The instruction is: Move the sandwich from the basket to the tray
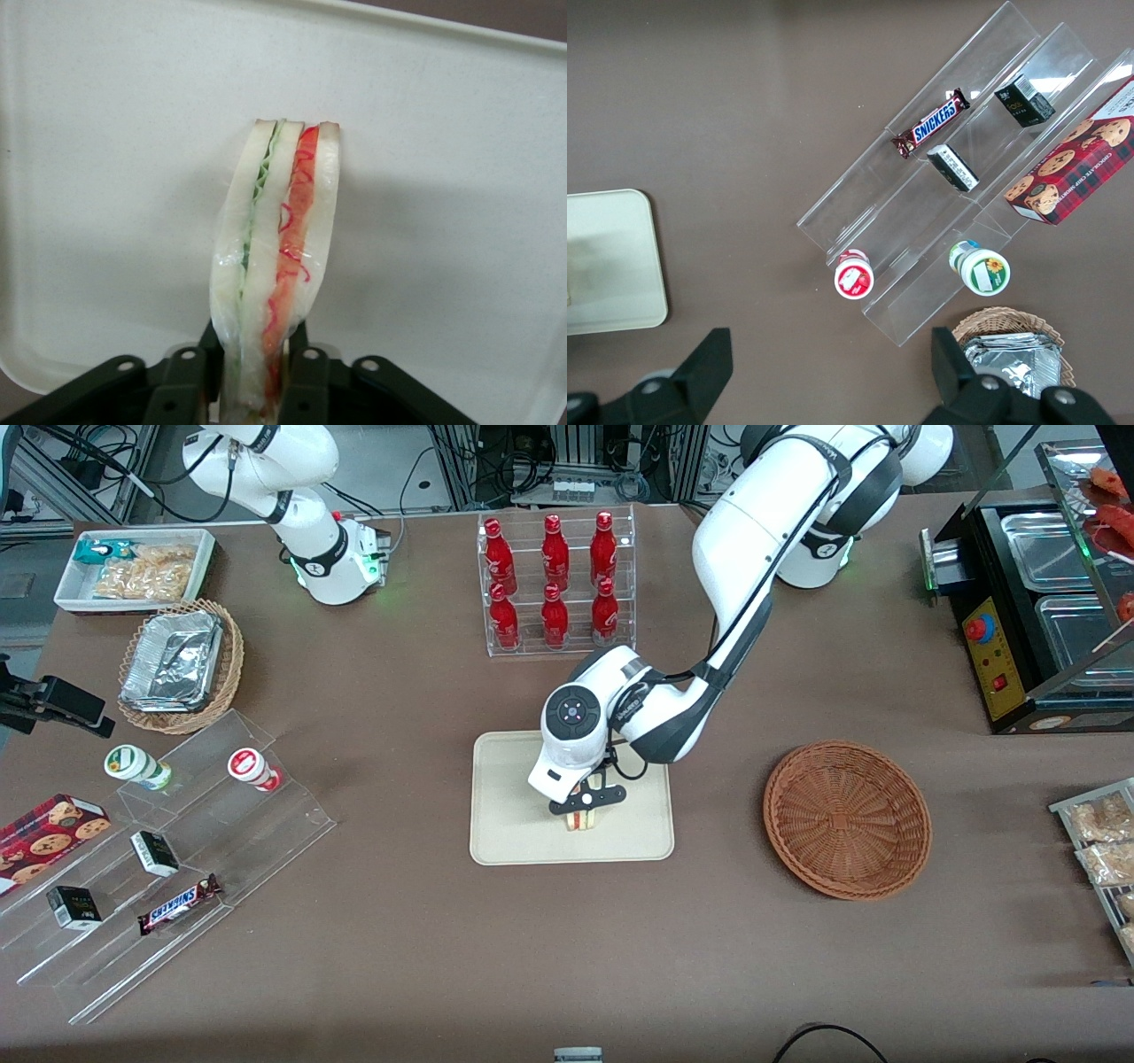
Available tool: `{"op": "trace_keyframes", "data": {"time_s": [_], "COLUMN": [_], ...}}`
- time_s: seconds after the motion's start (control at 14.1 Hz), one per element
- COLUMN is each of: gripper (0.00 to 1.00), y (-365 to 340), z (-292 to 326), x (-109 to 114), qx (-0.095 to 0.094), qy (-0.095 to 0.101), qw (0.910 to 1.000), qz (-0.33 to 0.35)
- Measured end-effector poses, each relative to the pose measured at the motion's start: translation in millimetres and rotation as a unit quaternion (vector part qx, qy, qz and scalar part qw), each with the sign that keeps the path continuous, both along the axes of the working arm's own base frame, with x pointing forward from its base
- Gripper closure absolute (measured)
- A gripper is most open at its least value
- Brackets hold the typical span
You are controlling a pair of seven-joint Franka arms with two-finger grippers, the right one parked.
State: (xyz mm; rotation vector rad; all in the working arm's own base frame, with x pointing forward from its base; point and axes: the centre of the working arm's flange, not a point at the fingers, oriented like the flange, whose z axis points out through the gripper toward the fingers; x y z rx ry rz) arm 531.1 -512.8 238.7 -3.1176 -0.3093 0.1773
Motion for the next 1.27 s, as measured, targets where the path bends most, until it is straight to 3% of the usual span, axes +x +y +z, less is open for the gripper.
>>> {"op": "trace_keyframes", "data": {"time_s": [0.28,0.42,0.57,0.78,1.06,1.27], "gripper": [0.21,0.01,0.0,0.0,0.0,0.0], "y": [-2,5,21,65,137,188], "z": [29,67,115,171,191,202], "x": [8,11,12,32,55,58], "qx": [-0.012,-0.002,0.016,0.027,0.039,0.044], "qy": [-0.019,-0.02,-0.017,-0.037,-0.025,-0.013], "qw": [0.9997,0.9998,0.9997,0.9985,0.9989,0.9988], "qz": [0.002,0.003,0.006,0.03,0.007,-0.016]}}
